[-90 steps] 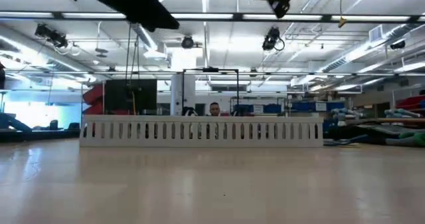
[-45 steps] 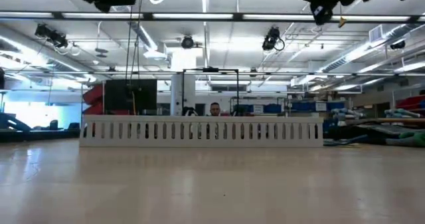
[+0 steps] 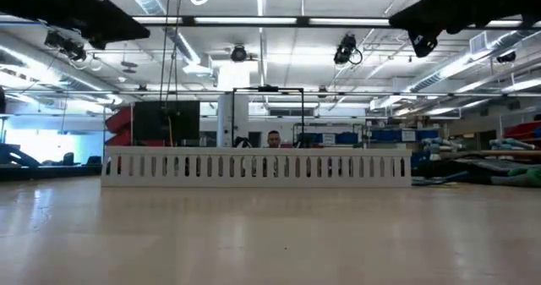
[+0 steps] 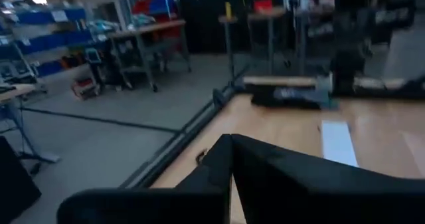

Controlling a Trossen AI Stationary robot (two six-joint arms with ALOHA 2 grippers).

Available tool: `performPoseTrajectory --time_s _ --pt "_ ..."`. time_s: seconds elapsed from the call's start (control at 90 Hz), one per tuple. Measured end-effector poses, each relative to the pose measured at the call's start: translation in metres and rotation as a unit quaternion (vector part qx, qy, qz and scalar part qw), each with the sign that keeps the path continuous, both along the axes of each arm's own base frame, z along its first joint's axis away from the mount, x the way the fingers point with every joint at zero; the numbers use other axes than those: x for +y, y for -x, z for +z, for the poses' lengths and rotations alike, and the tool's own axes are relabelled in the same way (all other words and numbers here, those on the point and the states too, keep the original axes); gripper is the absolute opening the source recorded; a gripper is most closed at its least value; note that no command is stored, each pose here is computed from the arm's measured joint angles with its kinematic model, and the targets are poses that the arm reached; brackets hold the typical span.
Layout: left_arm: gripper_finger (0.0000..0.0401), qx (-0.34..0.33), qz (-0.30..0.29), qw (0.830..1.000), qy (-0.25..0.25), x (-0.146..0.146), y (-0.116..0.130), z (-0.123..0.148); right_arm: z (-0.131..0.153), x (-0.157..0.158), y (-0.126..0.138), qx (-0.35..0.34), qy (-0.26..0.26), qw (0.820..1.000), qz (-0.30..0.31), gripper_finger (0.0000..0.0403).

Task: Ziptie cables
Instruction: Return to Home Position

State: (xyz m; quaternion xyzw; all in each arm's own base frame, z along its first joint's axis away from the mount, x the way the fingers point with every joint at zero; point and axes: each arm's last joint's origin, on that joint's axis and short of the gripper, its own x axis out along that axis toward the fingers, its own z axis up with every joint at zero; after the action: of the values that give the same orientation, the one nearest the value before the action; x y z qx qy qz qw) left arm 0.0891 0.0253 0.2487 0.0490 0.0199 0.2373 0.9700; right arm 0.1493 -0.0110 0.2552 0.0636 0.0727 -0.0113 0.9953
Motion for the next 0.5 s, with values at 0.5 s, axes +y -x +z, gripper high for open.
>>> performPoseTrajectory --time_s 0.5 --pt "0.0000 0.037 0.014 0.999 0.019 0.002 -0.008 -0.048 -0.023 -0.002 -0.003 -0.017 0.002 1.000 -0.015 0.0003"
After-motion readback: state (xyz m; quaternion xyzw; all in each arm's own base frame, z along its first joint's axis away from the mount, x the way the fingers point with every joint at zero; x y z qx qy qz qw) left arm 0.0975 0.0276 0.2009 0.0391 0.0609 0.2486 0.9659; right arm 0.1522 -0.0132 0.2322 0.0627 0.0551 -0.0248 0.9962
